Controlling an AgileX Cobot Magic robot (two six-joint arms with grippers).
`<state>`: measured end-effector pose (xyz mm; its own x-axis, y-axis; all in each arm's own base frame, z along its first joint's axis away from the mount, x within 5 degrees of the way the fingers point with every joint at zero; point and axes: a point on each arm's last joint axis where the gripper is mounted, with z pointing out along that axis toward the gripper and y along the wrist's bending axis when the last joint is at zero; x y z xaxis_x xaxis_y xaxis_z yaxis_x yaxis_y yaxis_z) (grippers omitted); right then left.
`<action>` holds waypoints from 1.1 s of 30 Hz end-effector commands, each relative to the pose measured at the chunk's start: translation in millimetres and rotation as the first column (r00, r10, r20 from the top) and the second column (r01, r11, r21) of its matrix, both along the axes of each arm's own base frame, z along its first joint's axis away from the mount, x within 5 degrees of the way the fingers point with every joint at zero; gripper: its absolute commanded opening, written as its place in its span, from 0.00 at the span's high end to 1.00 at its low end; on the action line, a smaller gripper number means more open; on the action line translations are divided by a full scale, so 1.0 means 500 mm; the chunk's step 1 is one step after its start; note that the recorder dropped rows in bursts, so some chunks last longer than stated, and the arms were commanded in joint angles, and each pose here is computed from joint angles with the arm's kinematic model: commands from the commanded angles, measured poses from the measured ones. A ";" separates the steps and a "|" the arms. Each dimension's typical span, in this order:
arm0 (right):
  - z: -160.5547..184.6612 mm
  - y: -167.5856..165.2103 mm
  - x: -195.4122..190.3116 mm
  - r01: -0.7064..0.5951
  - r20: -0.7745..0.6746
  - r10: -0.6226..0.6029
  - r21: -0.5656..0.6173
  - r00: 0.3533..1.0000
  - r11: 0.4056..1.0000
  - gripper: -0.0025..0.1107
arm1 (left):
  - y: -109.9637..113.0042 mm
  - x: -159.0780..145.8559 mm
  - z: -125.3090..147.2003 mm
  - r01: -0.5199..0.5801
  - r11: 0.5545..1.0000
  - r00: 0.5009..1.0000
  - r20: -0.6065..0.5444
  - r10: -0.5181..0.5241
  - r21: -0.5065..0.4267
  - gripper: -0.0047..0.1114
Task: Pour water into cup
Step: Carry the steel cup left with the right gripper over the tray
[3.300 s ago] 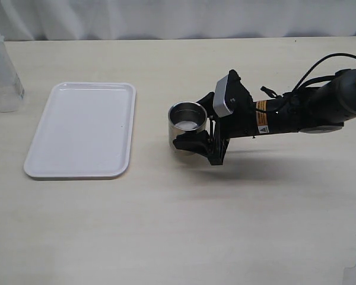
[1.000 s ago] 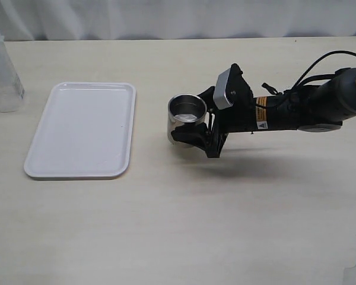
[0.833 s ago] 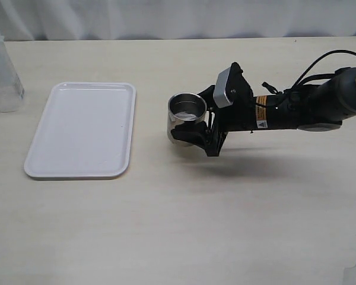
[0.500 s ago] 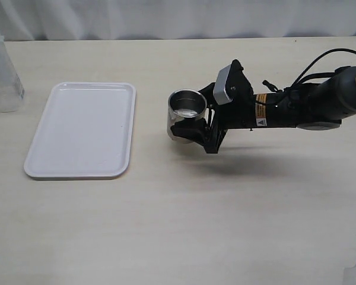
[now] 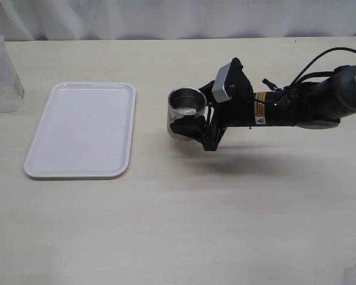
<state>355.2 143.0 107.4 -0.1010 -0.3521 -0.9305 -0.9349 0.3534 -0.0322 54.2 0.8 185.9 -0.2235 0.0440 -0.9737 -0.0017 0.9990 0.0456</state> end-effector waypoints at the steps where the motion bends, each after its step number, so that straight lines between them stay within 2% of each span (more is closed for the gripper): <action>1: 0.019 0.041 0.007 -0.013 0.035 0.014 -0.003 0.999 1.000 0.94 | -0.001 0.000 0.000 0.008 1.000 1.000 0.008 -0.008 -0.011 0.17; 5: 0.037 0.083 0.011 -0.051 0.071 0.051 0.000 0.996 0.999 0.94 | -0.001 0.000 0.000 0.008 1.000 1.000 0.008 -0.008 -0.011 0.17; 10: 0.068 0.123 0.022 -0.062 0.055 0.059 0.050 0.997 0.997 0.94 | -0.001 0.000 0.000 0.008 1.000 1.000 0.008 -0.008 -0.011 0.17; 16: 0.088 0.171 0.028 -0.080 0.062 0.077 0.056 0.995 0.995 0.94 | -0.001 0.000 0.000 0.008 1.000 1.000 0.008 -0.008 -0.007 0.17; 33: 0.010 0.334 0.074 -0.121 -0.035 0.125 0.092 0.992 0.988 0.94 | -0.001 0.000 0.000 0.008 1.000 1.000 0.008 -0.008 -0.007 0.17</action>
<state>387.6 299.1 110.8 -0.0838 -0.3092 -0.9473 -0.9718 0.2355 0.0091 54.2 0.8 185.9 -0.2235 0.0420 -0.9738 -0.0022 0.9990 0.0436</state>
